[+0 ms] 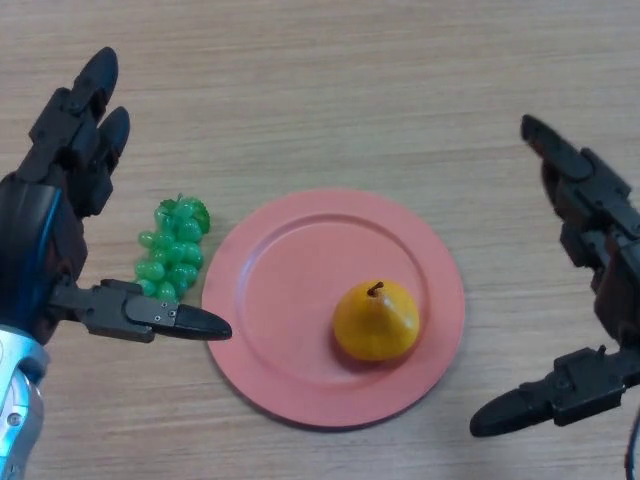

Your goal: Pick up the yellow pear and place it on the plate

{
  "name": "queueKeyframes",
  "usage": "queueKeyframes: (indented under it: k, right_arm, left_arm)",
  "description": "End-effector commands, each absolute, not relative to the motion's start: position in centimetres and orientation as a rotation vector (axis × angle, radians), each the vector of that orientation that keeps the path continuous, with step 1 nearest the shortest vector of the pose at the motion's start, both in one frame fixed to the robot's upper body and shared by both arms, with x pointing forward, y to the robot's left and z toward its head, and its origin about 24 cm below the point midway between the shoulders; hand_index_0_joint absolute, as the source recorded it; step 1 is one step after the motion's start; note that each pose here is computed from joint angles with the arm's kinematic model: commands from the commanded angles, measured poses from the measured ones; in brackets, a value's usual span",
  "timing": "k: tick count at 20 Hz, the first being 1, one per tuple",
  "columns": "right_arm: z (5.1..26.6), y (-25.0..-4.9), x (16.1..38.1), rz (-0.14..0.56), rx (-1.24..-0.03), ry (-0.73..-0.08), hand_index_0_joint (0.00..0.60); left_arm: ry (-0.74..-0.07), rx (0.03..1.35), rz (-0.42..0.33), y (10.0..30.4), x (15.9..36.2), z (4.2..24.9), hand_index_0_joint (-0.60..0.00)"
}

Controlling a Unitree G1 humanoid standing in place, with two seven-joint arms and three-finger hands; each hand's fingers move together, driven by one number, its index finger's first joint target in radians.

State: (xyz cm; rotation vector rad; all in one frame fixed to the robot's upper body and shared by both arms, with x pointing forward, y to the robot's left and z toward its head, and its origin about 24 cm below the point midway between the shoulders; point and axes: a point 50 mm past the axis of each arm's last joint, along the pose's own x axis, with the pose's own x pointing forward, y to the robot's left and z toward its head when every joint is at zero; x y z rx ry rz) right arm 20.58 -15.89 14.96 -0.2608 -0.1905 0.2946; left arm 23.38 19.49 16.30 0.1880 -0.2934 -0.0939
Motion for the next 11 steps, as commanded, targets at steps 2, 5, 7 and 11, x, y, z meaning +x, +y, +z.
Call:
queueKeyframes:
  k: [2, 5, 7, 11]
  right_arm:
    - [17.31, -15.94, 19.99, 0.305, -0.262, -0.349, 0.000]
    - [17.66, -16.01, 20.06, 0.309, -0.257, -0.359, 0.000]
    - [17.76, -16.04, 20.19, 0.314, -0.255, -0.368, 0.000]
    - [18.05, -16.43, 20.71, 0.326, -0.238, -0.386, 0.000]
  left_arm:
    - [-0.506, 0.236, -0.053, 20.08, 22.33, 19.37, 0.000]
    - [-0.509, 0.233, -0.050, 20.05, 22.57, 19.29, 0.000]
    - [-0.513, 0.224, -0.046, 20.20, 22.55, 19.24, 0.000]
    - [-0.482, 0.244, -0.061, 20.49, 22.37, 18.87, 0.000]
